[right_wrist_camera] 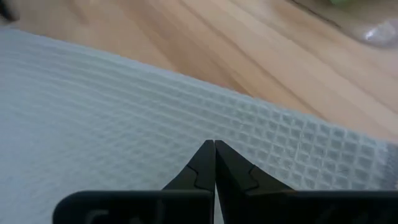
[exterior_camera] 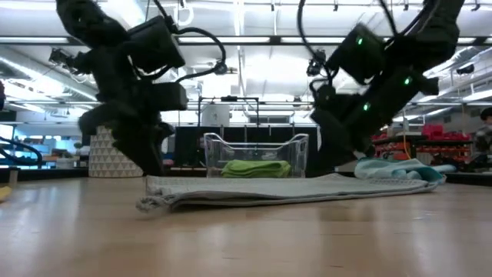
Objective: Fold microfiber towels
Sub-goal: Fold the gray microfiber cloth
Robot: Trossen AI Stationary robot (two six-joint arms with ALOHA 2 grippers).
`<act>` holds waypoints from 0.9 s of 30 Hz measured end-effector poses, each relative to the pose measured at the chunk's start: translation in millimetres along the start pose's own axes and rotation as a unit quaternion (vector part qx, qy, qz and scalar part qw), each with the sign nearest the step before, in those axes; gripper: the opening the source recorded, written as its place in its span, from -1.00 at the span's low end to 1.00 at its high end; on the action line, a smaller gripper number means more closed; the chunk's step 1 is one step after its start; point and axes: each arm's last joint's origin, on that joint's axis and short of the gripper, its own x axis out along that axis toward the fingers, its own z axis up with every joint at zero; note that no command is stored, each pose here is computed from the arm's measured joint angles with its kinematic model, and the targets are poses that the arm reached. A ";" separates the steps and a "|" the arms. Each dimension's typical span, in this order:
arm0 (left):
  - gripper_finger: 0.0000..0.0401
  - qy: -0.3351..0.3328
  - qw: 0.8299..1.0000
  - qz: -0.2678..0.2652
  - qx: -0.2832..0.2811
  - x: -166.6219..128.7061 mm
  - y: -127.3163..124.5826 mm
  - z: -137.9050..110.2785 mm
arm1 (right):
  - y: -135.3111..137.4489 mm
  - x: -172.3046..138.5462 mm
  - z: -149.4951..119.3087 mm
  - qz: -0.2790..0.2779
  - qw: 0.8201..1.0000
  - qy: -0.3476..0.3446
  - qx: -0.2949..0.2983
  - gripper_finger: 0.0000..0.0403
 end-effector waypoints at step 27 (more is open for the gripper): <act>-0.93 -0.112 0.989 -0.095 0.014 18.5 -86.5 20.2 | 38.9 -35.4 36.6 0.188 0.959 -0.046 -0.208 -0.95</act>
